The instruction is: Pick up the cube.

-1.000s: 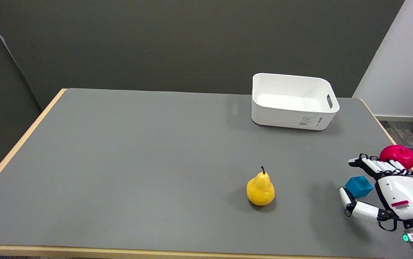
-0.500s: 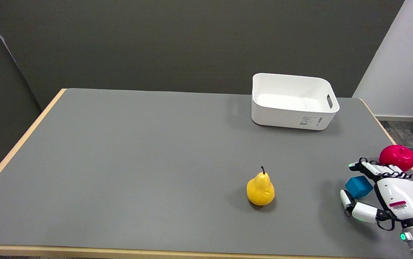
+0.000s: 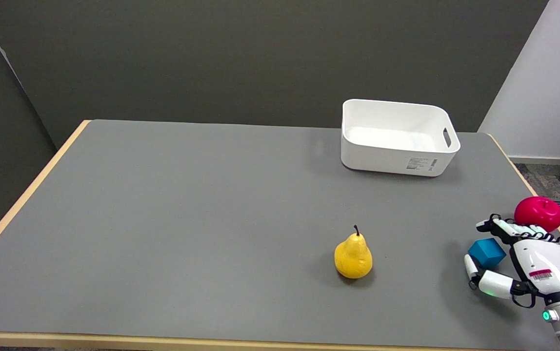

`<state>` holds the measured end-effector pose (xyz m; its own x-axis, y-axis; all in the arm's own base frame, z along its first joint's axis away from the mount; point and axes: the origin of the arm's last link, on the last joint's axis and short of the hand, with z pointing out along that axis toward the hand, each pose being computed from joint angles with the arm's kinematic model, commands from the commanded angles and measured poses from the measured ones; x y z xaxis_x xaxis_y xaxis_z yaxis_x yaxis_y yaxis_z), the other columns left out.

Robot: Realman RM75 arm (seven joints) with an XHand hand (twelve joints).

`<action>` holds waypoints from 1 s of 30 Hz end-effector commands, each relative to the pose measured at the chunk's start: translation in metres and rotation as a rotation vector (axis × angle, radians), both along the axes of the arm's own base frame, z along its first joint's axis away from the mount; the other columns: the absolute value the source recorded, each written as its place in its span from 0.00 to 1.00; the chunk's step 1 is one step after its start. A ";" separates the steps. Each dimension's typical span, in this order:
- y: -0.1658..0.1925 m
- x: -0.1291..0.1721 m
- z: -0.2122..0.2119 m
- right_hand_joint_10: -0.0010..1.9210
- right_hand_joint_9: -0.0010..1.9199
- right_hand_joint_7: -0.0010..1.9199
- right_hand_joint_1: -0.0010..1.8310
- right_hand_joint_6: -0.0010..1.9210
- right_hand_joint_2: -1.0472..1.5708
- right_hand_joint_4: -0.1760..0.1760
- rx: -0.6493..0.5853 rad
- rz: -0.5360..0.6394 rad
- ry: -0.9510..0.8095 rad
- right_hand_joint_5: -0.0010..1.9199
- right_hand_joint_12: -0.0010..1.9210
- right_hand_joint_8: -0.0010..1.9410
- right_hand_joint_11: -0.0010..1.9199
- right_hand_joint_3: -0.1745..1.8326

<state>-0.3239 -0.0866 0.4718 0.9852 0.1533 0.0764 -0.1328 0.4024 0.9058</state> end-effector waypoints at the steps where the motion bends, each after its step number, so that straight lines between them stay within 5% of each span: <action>1: -0.006 0.001 0.001 0.58 0.30 0.30 0.37 0.50 0.66 0.89 -0.006 0.012 -0.014 0.23 0.81 0.36 0.22 0.56; 3: -0.006 0.001 0.001 0.66 0.36 0.36 0.44 0.59 0.68 0.82 -0.002 0.012 -0.012 0.27 0.87 0.48 0.29 0.55; 5: -0.007 0.001 0.000 0.67 0.37 0.37 0.45 0.62 0.68 0.81 0.000 0.014 -0.011 0.28 0.90 0.49 0.28 0.55; 7: -0.007 0.001 0.000 0.69 0.39 0.39 0.47 0.76 0.80 0.93 0.002 0.013 -0.011 0.33 0.96 0.52 0.26 0.31; 9: -0.007 0.002 -0.002 0.70 0.40 0.39 0.47 0.79 0.83 0.94 0.011 0.013 -0.006 0.35 0.99 0.54 0.25 0.27; 10: -0.008 0.002 -0.002 0.70 0.40 0.41 0.51 0.80 0.83 0.80 0.013 0.015 -0.005 0.34 1.00 0.57 0.25 0.25; 12: -0.009 0.003 -0.003 0.70 0.43 0.44 0.63 0.82 0.85 0.35 0.018 0.019 -0.005 0.31 1.00 0.66 0.26 0.18; 18: -0.016 0.010 -0.008 0.84 0.48 0.47 0.65 0.76 0.77 0.32 0.056 0.041 0.014 0.36 1.00 0.72 0.33 0.36; 20: -0.022 0.017 -0.011 0.91 0.48 0.38 0.65 0.79 0.80 0.02 0.084 0.059 0.027 0.36 1.00 0.79 0.36 0.33; 21: -0.026 0.023 -0.012 0.92 0.48 0.38 0.65 0.79 0.80 0.00 0.104 0.074 0.035 0.35 1.00 0.80 0.36 0.33; 26: -0.051 0.062 -0.016 0.98 0.47 0.37 0.64 0.81 0.80 0.00 0.205 0.170 0.077 0.34 1.00 0.83 0.37 0.35; 27: -0.056 0.073 -0.016 0.99 0.48 0.38 0.61 0.81 0.80 0.15 0.226 0.194 0.090 0.34 1.00 0.84 0.38 0.34; 29: -0.068 0.096 -0.016 1.00 0.50 0.47 0.49 0.81 0.80 0.79 0.267 0.242 0.130 0.35 1.00 0.90 0.39 0.34; 30: -0.074 0.107 -0.018 1.00 0.50 0.47 0.49 0.81 0.80 0.78 0.289 0.265 0.152 0.35 1.00 0.90 0.39 0.34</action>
